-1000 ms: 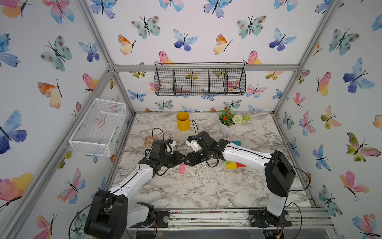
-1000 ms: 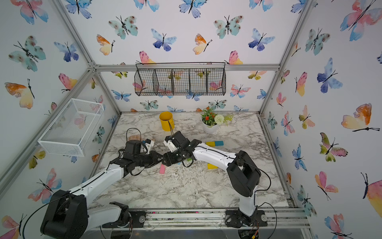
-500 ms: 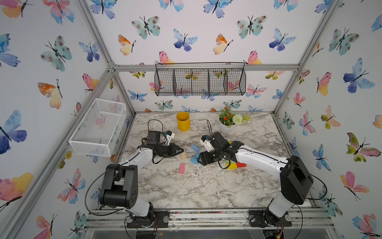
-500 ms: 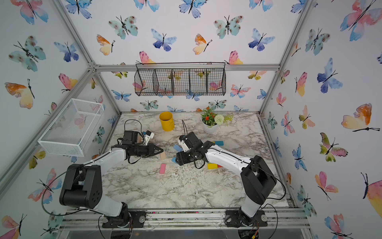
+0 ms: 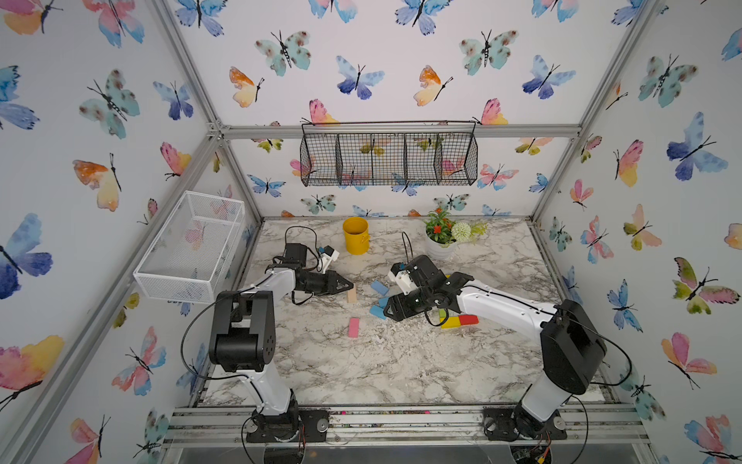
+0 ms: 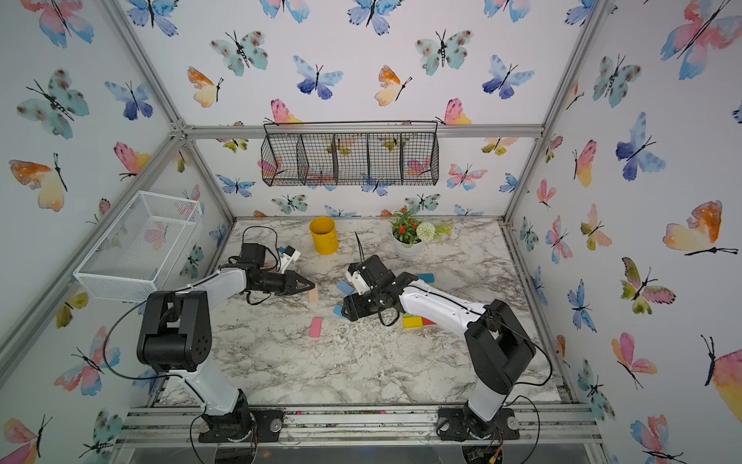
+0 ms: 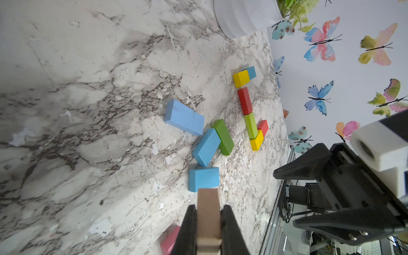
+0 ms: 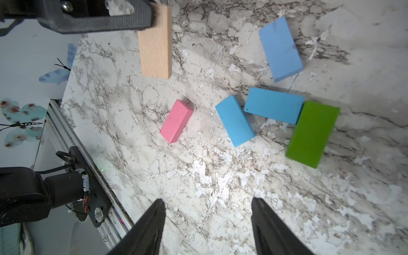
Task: Assemble the letter c with building blocks
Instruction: Assemble the building block at the center of the board.
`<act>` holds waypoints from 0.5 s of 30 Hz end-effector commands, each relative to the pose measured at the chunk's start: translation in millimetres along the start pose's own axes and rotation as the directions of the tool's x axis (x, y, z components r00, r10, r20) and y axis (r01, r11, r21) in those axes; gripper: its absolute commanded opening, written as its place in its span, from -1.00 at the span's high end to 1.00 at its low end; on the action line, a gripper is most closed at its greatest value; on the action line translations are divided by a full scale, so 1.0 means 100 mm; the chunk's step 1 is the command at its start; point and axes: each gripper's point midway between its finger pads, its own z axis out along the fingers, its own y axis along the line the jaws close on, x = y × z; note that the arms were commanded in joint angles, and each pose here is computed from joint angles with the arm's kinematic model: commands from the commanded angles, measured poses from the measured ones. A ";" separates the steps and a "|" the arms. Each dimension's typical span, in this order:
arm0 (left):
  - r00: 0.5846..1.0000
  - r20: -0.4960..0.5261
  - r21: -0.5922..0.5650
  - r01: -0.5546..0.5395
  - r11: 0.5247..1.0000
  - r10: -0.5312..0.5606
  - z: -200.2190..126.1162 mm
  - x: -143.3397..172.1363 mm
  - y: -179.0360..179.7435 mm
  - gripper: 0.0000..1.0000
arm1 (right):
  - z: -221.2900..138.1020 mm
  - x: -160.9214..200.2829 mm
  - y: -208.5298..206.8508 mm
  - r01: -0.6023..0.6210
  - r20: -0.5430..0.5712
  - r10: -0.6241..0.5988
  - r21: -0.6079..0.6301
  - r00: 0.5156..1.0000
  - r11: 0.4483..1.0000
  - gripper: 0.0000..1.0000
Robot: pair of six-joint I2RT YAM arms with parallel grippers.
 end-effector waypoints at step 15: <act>0.990 -0.120 -0.125 -0.093 0.988 0.078 0.25 0.01 0.31 0.94 | 0.14 0.04 -0.03 -0.006 -0.029 0.006 -0.020 1.000 1.000 -0.31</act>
